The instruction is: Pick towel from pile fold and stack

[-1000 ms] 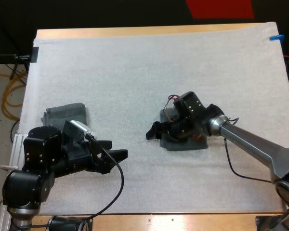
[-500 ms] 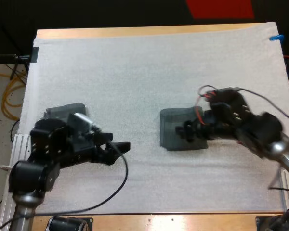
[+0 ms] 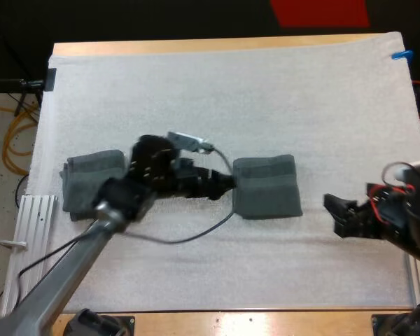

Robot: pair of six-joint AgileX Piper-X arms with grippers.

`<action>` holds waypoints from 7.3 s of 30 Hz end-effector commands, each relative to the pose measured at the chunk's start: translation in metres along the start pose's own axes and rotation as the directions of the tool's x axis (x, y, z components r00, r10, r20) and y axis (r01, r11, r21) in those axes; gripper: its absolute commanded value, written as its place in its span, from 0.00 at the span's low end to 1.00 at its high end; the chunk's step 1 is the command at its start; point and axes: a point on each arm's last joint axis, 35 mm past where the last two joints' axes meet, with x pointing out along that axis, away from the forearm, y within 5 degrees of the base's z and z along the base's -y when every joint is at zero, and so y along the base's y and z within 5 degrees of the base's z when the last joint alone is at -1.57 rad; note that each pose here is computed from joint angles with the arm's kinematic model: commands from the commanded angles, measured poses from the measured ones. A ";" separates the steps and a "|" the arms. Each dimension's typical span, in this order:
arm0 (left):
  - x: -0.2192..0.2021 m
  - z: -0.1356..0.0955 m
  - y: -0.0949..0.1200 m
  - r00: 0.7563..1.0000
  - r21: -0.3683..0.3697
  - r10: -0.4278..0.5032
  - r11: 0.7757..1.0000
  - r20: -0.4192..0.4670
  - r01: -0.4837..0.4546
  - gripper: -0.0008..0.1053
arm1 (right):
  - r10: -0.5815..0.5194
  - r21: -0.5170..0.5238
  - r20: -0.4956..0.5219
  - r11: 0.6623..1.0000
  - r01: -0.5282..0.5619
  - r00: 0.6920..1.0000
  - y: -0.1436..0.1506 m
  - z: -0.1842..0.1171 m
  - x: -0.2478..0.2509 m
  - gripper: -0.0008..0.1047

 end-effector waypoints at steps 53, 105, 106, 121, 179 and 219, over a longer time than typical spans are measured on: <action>0.141 0.005 0.027 0.925 -0.141 0.044 0.985 -0.378 -0.104 0.01 | -0.055 0.109 0.027 0.993 0.052 0.998 -0.005 -0.013 -0.024 0.72; -0.138 0.065 0.183 0.683 -0.134 0.690 0.674 -0.239 -0.727 0.45 | 0.402 0.114 -0.011 0.910 -0.398 0.916 0.021 0.016 0.071 0.72; -0.139 0.065 0.183 0.661 -0.126 0.710 0.653 -0.241 -0.747 0.50 | 0.402 0.114 -0.011 0.910 -0.398 0.916 0.021 0.016 0.071 0.72; -0.145 0.067 0.179 0.613 -0.161 0.762 0.591 -0.210 -0.790 0.51 | 0.402 0.106 -0.011 0.911 -0.399 0.916 0.021 0.016 0.071 0.72; -0.223 0.016 -0.051 0.713 0.209 0.534 0.714 0.455 -0.668 0.51 | -0.415 0.008 -0.026 0.909 0.416 0.909 -0.101 -0.003 -0.002 0.72; -0.233 -0.222 -0.017 0.610 0.091 0.589 0.675 0.530 -0.732 0.51 | -0.485 0.014 0.299 0.864 0.504 0.822 -0.016 -0.139 -0.064 0.72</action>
